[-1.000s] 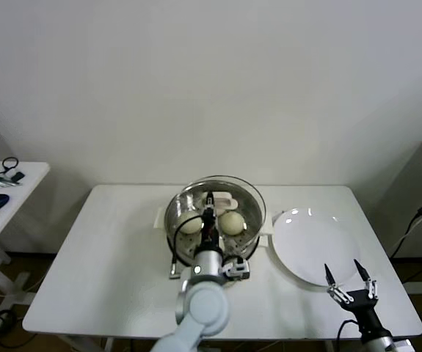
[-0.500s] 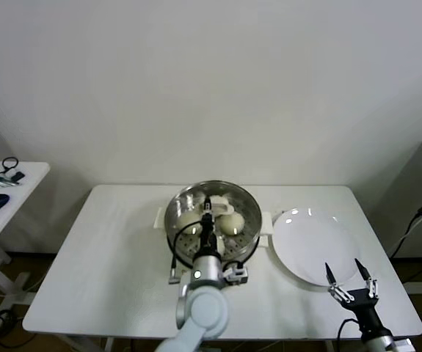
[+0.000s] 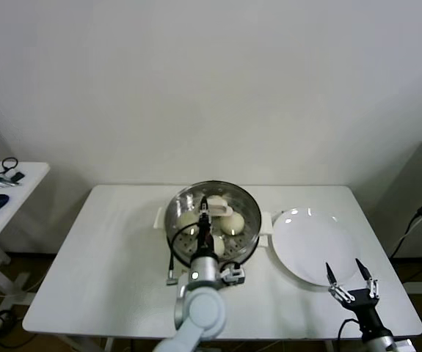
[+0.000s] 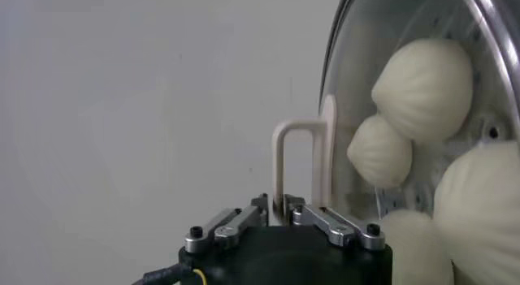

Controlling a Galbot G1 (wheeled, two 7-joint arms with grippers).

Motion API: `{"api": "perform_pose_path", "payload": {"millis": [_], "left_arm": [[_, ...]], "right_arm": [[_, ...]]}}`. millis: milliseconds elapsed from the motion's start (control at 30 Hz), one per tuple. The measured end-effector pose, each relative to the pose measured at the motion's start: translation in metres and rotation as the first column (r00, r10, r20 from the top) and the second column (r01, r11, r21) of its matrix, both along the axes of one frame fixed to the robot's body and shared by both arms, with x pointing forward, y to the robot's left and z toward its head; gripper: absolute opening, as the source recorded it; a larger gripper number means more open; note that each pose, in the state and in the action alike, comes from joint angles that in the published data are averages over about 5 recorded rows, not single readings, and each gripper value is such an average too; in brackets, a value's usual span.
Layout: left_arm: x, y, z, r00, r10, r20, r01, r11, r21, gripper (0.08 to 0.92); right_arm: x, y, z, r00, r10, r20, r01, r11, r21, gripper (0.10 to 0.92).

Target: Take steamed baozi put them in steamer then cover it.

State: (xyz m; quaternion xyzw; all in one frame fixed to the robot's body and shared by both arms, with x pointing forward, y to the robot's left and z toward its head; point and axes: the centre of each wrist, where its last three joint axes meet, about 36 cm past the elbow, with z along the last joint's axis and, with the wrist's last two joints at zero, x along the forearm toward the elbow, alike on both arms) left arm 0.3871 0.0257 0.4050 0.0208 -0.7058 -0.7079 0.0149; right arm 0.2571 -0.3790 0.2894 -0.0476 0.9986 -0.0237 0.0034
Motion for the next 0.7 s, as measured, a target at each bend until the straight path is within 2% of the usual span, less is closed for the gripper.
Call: {"api": "perform_pose_path", "payload": {"millis": [200,367,600,700], "left_arm": [[-0.004,0.003,0.004,0.9999,-0.008,-0.010,0.008,1.000,-0.020,0.424],[-0.015,0.005,0.015,0.9995,-0.028,-0.013,0.027,0.998,-0.056,0.563],[-0.037,0.013,0.036,0.9962,-0.087,0.009,0.087,0.986,-0.145,0.764],[-0.046,0.024,0.044,0.9921,-0.122,0.030,0.126,0.971,-0.205,0.812]], "right_arm": [[0.000,0.001,0.000,1.000,0.008,-0.006,-0.008,1.000,0.000,0.823],[0.000,0.002,0.000,1.000,0.018,-0.017,-0.018,1.000,0.000,0.823],[0.000,0.005,0.003,0.999,0.012,-0.042,-0.011,1.000,0.016,0.823],[0.000,0.006,0.005,0.998,0.003,-0.058,-0.002,1.000,0.019,0.823]]}}
